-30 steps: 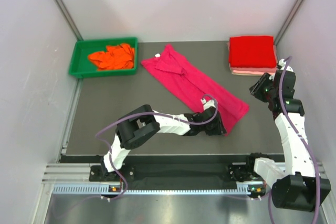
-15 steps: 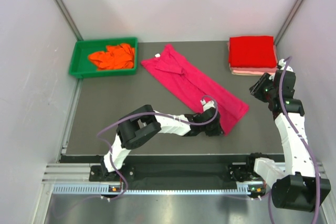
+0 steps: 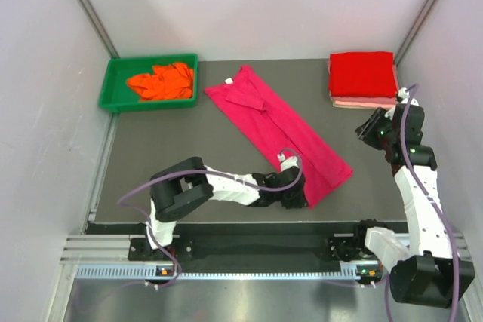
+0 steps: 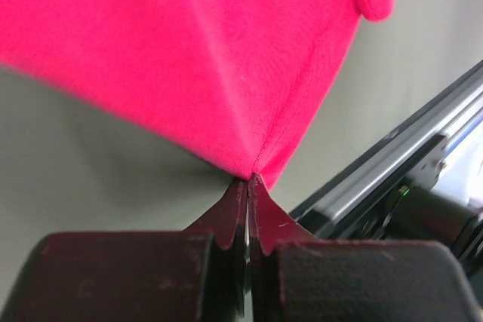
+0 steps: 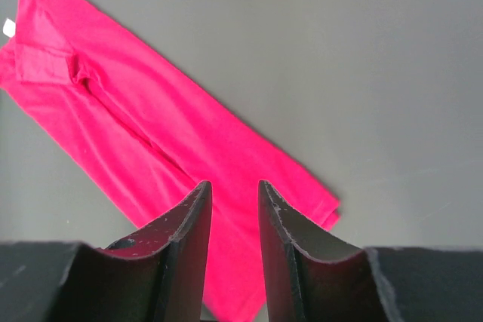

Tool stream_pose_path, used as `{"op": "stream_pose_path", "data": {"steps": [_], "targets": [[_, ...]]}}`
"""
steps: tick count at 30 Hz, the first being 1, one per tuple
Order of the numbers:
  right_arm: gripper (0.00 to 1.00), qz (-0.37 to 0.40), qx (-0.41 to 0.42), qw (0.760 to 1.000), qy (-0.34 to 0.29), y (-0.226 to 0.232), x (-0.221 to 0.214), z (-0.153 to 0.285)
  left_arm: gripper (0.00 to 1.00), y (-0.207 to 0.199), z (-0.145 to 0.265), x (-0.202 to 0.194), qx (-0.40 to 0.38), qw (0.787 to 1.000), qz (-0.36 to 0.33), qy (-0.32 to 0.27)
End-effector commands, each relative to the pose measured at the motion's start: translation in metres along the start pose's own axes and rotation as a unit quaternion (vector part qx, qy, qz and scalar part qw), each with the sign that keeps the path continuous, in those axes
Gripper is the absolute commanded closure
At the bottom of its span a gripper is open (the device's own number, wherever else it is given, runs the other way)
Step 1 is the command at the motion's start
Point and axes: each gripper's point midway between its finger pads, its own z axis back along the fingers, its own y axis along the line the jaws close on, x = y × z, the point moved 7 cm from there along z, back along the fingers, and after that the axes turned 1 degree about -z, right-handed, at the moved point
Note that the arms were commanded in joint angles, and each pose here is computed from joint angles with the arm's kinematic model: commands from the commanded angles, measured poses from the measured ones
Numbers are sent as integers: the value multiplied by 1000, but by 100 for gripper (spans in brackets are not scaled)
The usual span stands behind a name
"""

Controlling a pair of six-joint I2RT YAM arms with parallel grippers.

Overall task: Fold and stack the t-shirts
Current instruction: Fold the tshirt

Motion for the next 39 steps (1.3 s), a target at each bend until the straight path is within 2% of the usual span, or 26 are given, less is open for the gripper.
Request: {"op": "stream_pose_path", "data": {"steps": [1,9,15,20,25,33,39], "targets": [[68,8,21,1000,0,2,-4,2,100,13,27,-11,26,1000,1,14],[68,17,42,998,51,-5,-40,-4,100,49,78,-27,48,999,11,10],[69,19,52,989,140,-9,-99,-10,100,66,111,-31,52,998,21,2],[69,45,106,970,213,29,-146,-1,100,78,132,-37,62,998,20,9],[69,45,104,967,228,38,-171,8,100,90,159,-41,52,998,39,0],[69,66,112,956,261,49,-214,25,100,130,195,-52,92,995,47,-15],[69,64,113,949,287,54,-250,32,100,145,201,-61,82,995,55,-10]]}}
